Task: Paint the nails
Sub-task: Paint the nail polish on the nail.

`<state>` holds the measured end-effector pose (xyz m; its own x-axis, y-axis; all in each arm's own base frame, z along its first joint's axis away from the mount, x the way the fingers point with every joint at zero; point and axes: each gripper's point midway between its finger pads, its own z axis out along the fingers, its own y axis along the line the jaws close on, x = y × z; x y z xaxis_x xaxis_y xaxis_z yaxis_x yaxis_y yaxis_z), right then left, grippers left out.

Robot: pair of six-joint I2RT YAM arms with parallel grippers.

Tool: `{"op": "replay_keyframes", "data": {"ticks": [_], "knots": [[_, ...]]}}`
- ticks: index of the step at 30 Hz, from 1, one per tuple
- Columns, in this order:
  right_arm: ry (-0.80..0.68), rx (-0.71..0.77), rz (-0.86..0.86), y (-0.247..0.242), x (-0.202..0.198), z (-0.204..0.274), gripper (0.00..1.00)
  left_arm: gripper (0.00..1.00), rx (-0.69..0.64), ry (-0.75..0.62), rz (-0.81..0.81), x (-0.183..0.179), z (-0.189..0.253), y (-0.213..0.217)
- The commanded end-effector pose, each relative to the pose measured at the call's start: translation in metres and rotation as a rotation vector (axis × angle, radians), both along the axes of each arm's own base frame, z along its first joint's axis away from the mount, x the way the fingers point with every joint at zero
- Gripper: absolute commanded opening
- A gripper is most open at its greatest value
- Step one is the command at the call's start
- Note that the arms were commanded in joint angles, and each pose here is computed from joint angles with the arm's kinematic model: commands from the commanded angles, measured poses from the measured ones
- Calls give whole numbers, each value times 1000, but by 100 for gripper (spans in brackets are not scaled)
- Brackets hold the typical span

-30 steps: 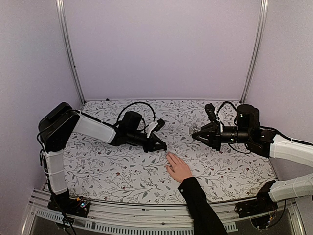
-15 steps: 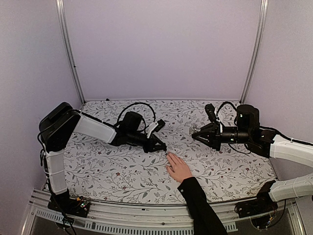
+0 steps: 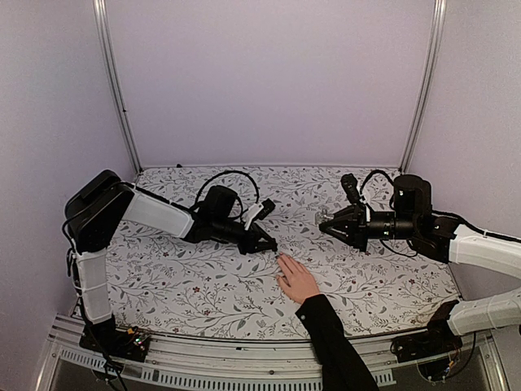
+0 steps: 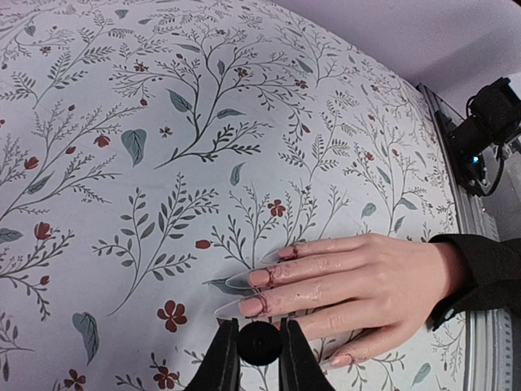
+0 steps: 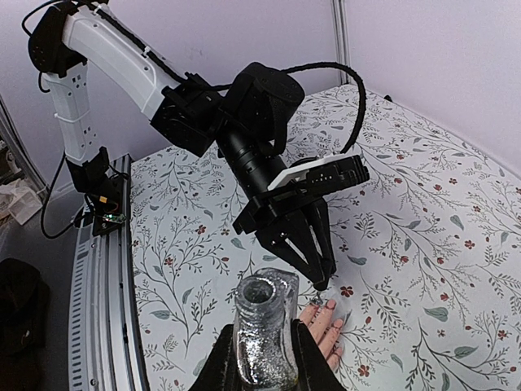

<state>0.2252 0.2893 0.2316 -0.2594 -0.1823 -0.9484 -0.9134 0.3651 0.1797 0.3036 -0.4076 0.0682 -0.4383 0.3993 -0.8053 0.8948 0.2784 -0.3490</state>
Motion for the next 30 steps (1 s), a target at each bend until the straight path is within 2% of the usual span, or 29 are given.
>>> {"op": "replay_keyframes", "data": {"ticks": [1,30], "knots": [[-15,17,-10,-2,2,4,0,0,-8,-8,-30,-4,1,-8],[-15,17,-10,-2,2,4,0,0,18,-12,-9,1,-4,-7]]}}
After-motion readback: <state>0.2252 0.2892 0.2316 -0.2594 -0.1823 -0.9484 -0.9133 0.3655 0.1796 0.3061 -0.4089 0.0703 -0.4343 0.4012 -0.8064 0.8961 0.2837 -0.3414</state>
